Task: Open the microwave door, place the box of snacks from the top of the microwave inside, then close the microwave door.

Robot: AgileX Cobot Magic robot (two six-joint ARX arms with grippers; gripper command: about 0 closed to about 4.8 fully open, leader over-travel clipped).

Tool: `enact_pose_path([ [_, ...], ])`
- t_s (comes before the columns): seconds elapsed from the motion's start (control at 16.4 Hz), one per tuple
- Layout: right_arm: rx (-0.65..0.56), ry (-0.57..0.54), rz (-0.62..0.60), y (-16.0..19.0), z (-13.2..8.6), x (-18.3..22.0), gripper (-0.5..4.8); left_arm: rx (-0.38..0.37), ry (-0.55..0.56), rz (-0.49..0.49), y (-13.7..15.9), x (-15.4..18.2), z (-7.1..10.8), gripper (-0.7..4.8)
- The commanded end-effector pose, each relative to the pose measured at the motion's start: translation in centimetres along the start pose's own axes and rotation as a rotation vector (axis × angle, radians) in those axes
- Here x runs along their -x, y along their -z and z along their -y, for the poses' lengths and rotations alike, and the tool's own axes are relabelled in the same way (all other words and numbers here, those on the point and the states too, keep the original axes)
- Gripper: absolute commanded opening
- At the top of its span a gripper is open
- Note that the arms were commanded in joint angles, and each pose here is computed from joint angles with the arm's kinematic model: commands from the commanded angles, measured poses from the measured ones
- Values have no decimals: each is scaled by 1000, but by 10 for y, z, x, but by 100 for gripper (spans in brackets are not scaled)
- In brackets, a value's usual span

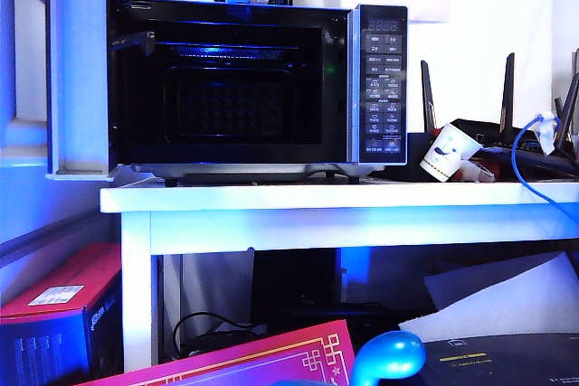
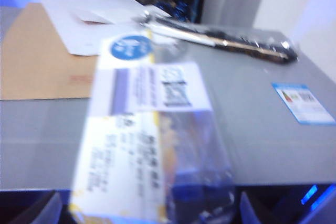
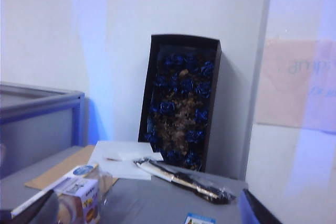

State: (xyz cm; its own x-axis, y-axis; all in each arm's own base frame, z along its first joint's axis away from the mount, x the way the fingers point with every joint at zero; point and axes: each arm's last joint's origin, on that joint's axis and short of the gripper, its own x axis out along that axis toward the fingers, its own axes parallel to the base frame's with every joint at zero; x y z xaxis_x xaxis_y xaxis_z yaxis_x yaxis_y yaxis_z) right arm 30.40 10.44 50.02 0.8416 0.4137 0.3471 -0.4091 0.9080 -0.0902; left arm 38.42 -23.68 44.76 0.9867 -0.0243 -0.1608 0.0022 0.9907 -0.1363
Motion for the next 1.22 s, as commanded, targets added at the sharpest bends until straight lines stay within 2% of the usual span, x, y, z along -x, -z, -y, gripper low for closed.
enact_pose_path([
  [0.06,-3,-6,5,-4,-1,2,479,24,-10,28,-3,-1,-1,479],
  [0.43,-4,-9,-2,-3,-1,2,479,16,-68,27,-1,-7,-6,479],
  [0.73,-5,-9,-3,-3,-1,2,479,17,-53,28,0,-7,-5,479],
  [1.04,-31,-32,-3,-3,-1,2,479,52,-4,87,-2,-15,-3,479],
  [1.22,-32,-34,-9,-3,-2,2,479,53,-1,84,2,-24,-5,479],
])
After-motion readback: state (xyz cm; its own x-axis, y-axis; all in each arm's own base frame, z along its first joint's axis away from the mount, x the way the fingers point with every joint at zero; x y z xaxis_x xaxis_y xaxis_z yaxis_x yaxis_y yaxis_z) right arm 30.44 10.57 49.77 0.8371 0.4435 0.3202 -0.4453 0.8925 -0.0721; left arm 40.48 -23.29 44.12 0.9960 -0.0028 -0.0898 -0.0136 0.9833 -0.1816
